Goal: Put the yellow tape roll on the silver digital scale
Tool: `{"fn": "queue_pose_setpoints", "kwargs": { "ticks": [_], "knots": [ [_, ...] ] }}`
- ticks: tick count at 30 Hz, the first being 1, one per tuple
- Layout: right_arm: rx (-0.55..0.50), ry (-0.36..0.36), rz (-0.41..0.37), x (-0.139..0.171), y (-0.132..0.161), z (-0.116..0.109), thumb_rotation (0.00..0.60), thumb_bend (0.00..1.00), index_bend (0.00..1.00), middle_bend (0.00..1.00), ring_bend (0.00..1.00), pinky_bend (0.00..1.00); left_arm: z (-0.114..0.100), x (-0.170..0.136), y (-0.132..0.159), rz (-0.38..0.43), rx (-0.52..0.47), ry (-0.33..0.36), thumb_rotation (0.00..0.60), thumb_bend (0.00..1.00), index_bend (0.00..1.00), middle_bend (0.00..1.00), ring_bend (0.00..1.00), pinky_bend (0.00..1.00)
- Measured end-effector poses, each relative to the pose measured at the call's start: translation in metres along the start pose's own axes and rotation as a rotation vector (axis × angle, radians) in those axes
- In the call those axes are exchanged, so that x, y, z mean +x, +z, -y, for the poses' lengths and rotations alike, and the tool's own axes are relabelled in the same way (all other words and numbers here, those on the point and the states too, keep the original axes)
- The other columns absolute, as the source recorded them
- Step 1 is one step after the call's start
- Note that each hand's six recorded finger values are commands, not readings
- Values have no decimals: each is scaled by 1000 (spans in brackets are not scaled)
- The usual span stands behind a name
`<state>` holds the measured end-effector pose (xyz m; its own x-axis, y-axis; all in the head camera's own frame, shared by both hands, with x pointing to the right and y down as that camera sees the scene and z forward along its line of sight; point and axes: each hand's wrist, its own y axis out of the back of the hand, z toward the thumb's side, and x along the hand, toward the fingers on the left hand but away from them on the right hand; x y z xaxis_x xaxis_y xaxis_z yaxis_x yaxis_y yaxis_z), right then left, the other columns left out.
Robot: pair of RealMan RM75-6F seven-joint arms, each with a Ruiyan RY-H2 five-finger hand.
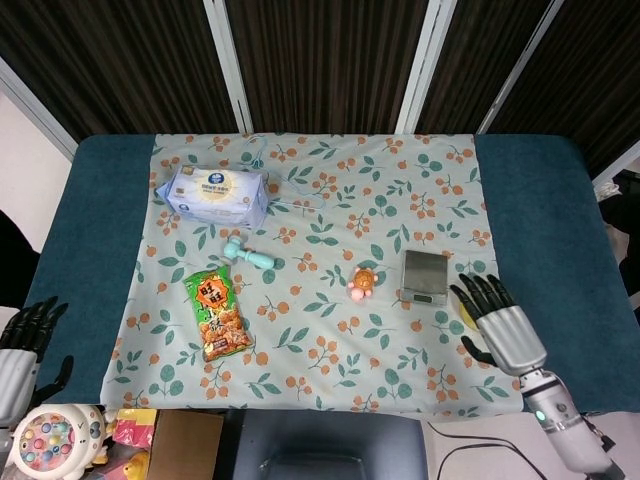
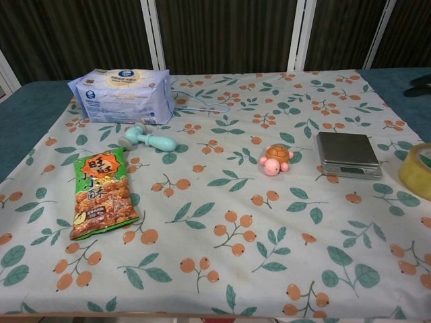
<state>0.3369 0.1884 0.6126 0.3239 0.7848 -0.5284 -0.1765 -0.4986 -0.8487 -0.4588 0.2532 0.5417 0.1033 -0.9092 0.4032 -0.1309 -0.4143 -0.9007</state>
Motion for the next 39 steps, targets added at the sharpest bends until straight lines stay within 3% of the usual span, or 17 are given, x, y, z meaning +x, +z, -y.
{"fn": "queue_pose_setpoints", "kwargs": {
  "ticks": [5, 16, 24, 39],
  "knots": [
    [100, 60, -41, -42, 15, 2, 600, 949, 386, 0, 0, 0, -1, -1, -1, 2, -9, -4, 600, 463, 0, 0, 36, 102],
    [245, 151, -48, -96, 41, 32, 600, 972, 403, 0, 0, 0, -6, -4, -4, -1, -28, 6, 600, 461, 0, 0, 36, 102],
    [277, 197, -70, -105, 56, 58, 600, 972, 403, 0, 0, 0, -6, -4, -3, 2, -25, 6, 600, 460, 0, 0, 36, 102],
    [293, 222, -52, -104, 52, 69, 600, 971, 405, 0, 0, 0, -5, -6, -2, 5, -28, 4, 600, 460, 0, 0, 36, 102]
  ]
}}
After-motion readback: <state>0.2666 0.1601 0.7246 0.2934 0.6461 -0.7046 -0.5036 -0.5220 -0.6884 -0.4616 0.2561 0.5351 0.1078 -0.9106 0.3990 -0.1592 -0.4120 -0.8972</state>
